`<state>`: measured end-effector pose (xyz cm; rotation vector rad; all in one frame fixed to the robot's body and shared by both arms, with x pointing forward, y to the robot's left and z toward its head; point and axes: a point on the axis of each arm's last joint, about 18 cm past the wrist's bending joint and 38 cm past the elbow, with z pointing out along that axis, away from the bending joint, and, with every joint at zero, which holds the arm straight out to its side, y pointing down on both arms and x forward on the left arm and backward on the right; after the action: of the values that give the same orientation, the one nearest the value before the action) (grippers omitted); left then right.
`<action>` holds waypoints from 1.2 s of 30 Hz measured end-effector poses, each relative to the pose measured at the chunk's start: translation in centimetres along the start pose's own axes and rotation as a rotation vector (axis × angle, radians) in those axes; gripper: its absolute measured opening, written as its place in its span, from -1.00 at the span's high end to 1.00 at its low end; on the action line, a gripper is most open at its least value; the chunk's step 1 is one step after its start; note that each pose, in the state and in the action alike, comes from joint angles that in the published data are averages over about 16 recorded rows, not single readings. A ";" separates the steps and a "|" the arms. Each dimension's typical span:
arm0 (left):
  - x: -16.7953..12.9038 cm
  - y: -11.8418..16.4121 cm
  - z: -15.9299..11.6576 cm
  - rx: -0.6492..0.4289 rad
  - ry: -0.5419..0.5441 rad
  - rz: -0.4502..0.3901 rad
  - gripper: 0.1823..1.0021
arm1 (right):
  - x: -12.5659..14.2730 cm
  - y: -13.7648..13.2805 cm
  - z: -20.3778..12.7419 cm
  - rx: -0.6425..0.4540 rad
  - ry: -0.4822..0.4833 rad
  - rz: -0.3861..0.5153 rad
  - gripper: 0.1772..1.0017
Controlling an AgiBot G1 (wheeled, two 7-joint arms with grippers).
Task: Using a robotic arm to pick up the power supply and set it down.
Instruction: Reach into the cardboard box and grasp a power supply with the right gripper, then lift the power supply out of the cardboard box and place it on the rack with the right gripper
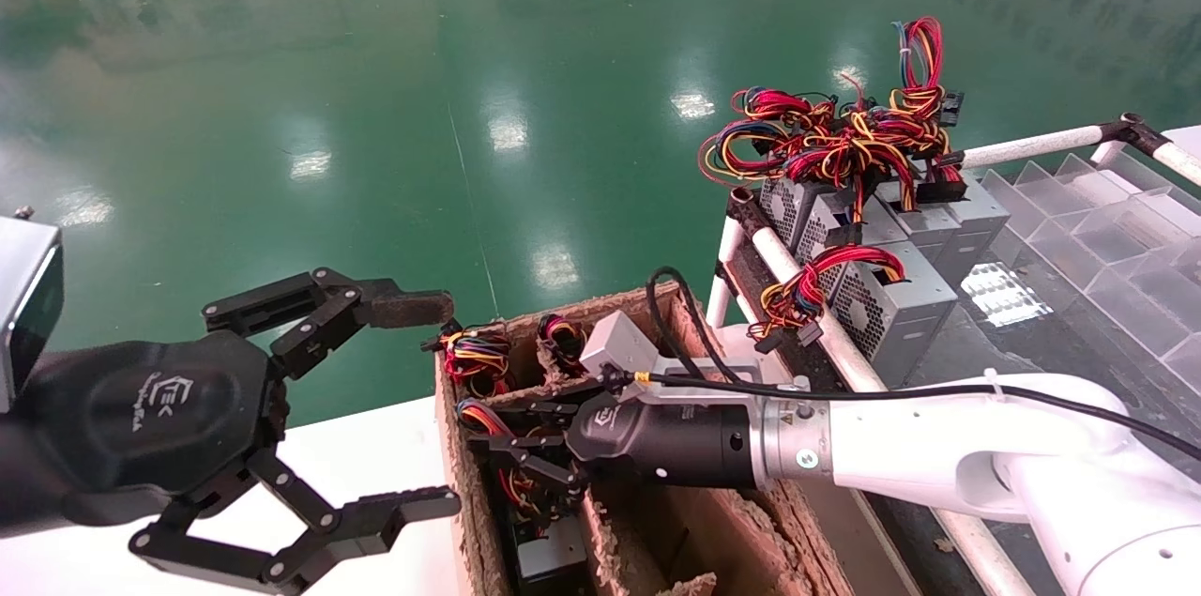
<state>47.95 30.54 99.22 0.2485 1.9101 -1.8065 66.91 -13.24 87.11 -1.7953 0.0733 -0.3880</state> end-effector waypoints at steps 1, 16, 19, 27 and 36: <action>0.0 0.0 0.0 0.000 0.000 0.000 -1.00 | 0.0 0.0 0.0 0.000 0.001 0.001 0.39; 0.0 0.0 0.0 0.000 0.000 0.000 -1.00 | 0.5 -0.7 -1.3 0.055 0.007 -0.018 0.85; 0.0 0.0 0.0 0.000 0.000 0.000 -1.00 | 0.5 -1.5 -1.9 0.086 0.006 -0.033 0.88; 0.0 0.0 0.0 0.000 0.000 0.000 -1.00 | 0.8 -5.5 -4.8 0.194 0.007 -0.097 0.89; 0.0 0.0 0.0 0.000 0.000 0.000 -1.00 | 0.7 -11.9 -10.0 0.329 0.047 -0.202 0.89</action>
<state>47.95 30.54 99.22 0.2485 1.9101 -1.8065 62.73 -19.56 100.71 -1.4718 -0.1340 -0.5535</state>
